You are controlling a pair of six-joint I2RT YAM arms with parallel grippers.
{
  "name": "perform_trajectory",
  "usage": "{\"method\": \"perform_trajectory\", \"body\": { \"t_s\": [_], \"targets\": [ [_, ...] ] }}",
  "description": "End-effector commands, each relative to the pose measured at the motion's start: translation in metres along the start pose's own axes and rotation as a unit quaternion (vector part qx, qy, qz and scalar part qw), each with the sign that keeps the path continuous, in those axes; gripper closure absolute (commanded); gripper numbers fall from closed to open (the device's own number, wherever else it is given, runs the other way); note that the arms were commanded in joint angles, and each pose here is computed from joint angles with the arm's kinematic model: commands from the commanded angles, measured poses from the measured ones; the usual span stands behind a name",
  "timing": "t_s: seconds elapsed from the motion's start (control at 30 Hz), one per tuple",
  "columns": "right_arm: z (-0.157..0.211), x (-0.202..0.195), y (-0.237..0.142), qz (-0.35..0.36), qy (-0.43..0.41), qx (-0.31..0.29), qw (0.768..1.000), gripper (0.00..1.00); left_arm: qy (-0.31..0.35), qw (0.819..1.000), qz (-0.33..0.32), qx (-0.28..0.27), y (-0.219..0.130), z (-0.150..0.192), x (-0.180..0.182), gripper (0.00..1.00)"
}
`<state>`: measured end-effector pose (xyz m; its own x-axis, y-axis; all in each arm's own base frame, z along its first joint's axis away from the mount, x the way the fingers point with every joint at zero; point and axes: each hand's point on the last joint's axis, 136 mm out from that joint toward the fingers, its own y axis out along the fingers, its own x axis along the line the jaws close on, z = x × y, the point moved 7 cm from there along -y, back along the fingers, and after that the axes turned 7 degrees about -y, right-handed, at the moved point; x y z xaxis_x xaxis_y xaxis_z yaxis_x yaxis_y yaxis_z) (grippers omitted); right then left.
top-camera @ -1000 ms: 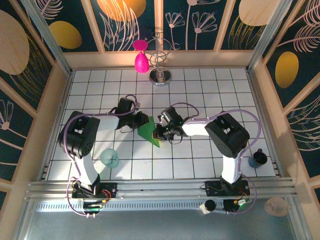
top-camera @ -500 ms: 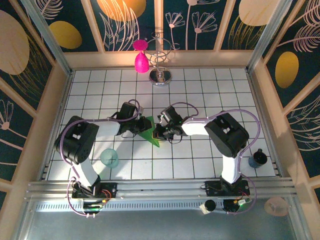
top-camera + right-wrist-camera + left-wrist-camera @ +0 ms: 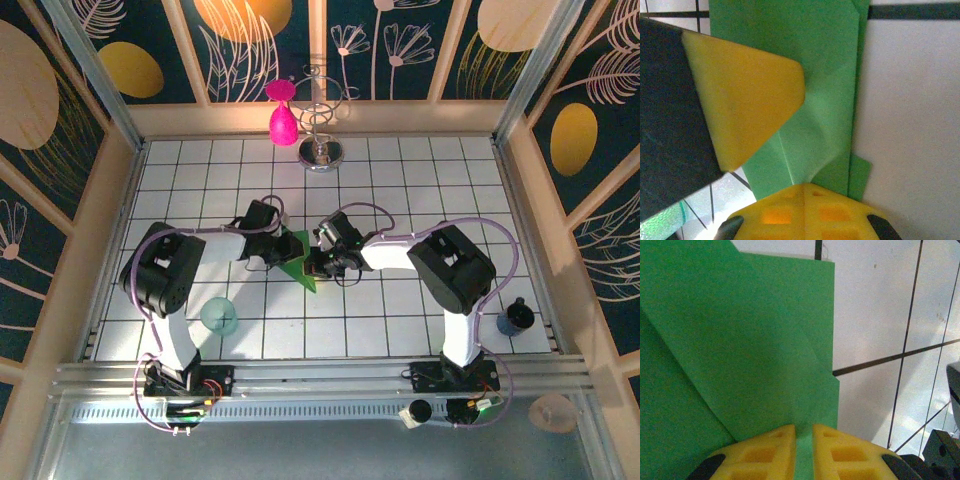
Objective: Fold a paper plane with a square sheet of paper (pick it up from the middle)
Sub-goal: Fourth fold the wing at the center of the table.
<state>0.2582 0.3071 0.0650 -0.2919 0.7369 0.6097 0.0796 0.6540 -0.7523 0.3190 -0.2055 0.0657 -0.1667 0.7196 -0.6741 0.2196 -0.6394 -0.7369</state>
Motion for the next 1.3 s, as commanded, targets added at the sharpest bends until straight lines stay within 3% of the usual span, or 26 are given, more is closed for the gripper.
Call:
{"method": "perform_trajectory", "body": {
  "t_s": [0.0,0.5,0.7,0.87,1.0,1.27],
  "targets": [
    [0.065,-0.077,0.011,0.180,0.054,0.110,0.976,0.95,-0.007,0.996,-0.077,-0.051,-0.002,-0.033,0.036,0.81],
    [0.061,-0.073,0.009,0.167,0.056,0.102,0.979,0.94,-0.022,0.986,-0.104,-0.131,-0.030,-0.138,0.062,0.78],
    [0.029,-0.039,0.001,0.098,0.026,0.049,0.994,0.91,-0.006,0.982,-0.100,-0.163,-0.056,-0.161,0.041,0.77],
    [-0.023,0.015,-0.035,-0.017,-0.004,-0.067,0.998,0.75,-0.013,0.983,-0.030,-0.180,-0.086,-0.143,0.013,0.74],
    [-0.040,0.017,-0.065,-0.043,0.003,-0.138,0.990,0.63,-0.033,0.983,0.034,-0.176,-0.099,-0.109,0.006,0.67],
    [-0.047,-0.006,-0.051,-0.049,-0.012,-0.108,0.993,0.62,-0.065,0.983,0.101,-0.140,-0.092,-0.046,-0.001,0.57]
  ]
}}
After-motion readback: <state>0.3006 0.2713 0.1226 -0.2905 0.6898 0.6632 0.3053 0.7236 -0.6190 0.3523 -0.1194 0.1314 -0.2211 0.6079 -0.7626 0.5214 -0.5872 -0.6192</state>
